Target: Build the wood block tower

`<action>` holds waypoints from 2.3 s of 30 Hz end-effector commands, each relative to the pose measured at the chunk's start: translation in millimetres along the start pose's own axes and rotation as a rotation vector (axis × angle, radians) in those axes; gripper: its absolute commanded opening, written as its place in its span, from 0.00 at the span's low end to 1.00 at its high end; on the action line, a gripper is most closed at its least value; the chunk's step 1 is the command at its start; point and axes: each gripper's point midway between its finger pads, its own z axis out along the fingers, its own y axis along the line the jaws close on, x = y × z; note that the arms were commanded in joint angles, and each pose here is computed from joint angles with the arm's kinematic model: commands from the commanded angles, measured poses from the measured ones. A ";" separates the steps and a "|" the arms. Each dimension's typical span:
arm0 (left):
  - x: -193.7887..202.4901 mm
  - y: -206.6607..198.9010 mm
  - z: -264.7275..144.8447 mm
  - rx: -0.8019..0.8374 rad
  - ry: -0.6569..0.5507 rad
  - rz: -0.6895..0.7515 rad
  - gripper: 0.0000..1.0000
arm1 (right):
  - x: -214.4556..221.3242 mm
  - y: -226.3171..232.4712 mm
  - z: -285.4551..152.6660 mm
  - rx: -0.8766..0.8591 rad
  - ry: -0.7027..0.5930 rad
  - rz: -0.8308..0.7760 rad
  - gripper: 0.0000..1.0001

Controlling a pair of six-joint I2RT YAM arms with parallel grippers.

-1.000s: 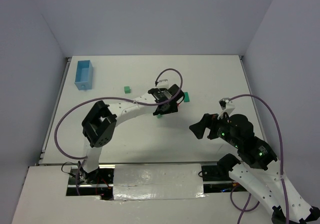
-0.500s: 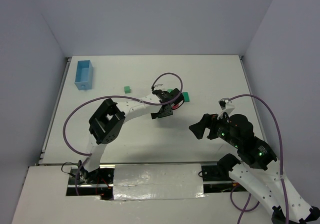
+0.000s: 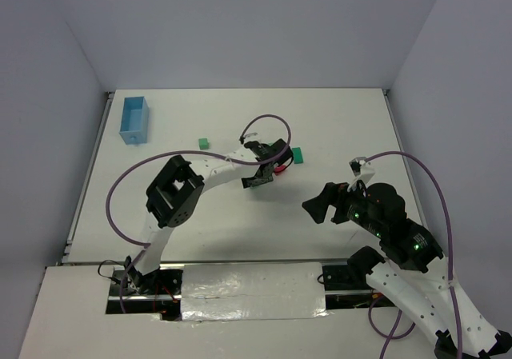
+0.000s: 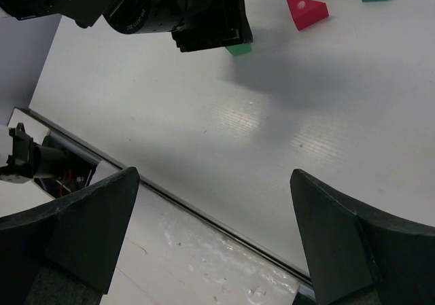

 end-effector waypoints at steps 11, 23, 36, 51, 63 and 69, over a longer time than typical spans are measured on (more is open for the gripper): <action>-12.6 -1.3 3.7 0.049 -0.007 0.099 0.29 | -7.2 6.5 1.3 -0.032 -0.026 -0.019 1.00; -163.3 53.5 19.7 0.120 -0.154 0.346 0.29 | -7.1 6.9 2.2 -0.036 -0.026 -0.022 1.00; -205.4 64.2 44.6 0.125 -0.123 0.336 0.35 | -6.3 5.9 3.9 -0.029 -0.017 -0.021 1.00; -181.1 70.8 73.7 0.109 -0.051 0.288 0.40 | -4.7 4.6 5.5 -0.022 -0.009 -0.020 1.00; -172.8 73.1 90.2 0.090 -0.019 0.288 0.42 | -4.1 5.5 5.4 -0.028 -0.006 -0.022 1.00; -173.6 76.8 97.2 0.075 -0.014 0.277 0.43 | -3.5 5.8 5.3 -0.030 -0.004 -0.021 1.00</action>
